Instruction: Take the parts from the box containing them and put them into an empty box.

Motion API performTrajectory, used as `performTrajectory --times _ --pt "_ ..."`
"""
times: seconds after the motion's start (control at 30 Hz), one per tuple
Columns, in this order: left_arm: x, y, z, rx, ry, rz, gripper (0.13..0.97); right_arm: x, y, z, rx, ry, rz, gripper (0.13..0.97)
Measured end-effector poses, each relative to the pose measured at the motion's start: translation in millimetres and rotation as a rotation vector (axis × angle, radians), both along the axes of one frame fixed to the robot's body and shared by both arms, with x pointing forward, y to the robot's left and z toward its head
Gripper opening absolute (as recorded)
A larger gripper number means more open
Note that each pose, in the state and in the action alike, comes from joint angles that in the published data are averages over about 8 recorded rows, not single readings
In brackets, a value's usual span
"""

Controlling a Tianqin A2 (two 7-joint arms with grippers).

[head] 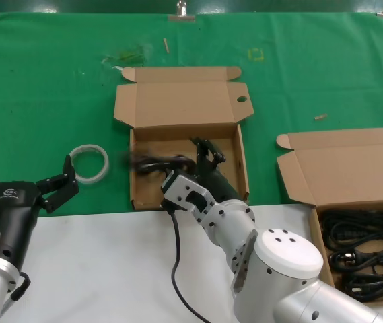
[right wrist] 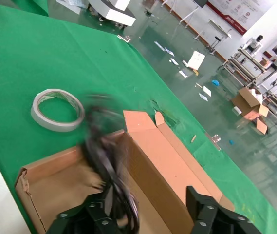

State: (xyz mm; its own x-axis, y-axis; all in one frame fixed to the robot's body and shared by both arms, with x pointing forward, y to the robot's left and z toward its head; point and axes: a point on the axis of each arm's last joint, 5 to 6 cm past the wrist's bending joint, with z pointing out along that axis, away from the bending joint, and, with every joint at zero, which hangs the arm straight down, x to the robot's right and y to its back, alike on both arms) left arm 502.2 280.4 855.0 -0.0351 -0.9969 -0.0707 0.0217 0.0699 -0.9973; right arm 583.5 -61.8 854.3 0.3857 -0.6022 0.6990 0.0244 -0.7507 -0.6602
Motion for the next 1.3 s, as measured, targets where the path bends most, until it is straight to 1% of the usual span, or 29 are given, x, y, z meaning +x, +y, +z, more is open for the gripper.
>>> performTrajectory --times 0.23,0.37,0.63,0.67,0.93,1.07,1.23,1.3 --pt "0.0 0.0 0.0 0.000 0.000 0.000 0.965 0.0 0.0 0.0 0.000 0.000 0.000 0.621" --pt "0.0 0.0 0.0 0.000 0.000 0.000 0.965 0.0 0.0 0.0 0.000 0.000 0.000 0.621" --pt "0.0 0.0 0.0 0.000 0.000 0.000 0.965 0.0 0.0 0.0 0.000 0.000 0.000 0.801" --pt "0.0 0.0 0.0 0.000 0.000 0.000 0.965 0.0 0.0 0.0 0.000 0.000 0.000 0.801" --pt "0.0 0.0 0.0 0.000 0.000 0.000 0.965 -0.2 -0.6 0.2 0.009 -0.001 -0.002 0.916" --pt "0.0 0.0 0.0 0.000 0.000 0.000 0.965 -0.9 -2.8 0.8 0.043 -0.005 -0.011 0.934" --pt "0.0 0.0 0.0 0.000 0.000 0.000 0.965 -2.5 -8.2 2.1 0.115 -0.012 -0.030 0.964" --pt "0.0 0.0 0.0 0.000 0.000 0.000 0.965 -3.2 -11.0 2.6 0.149 -0.016 -0.039 0.964"
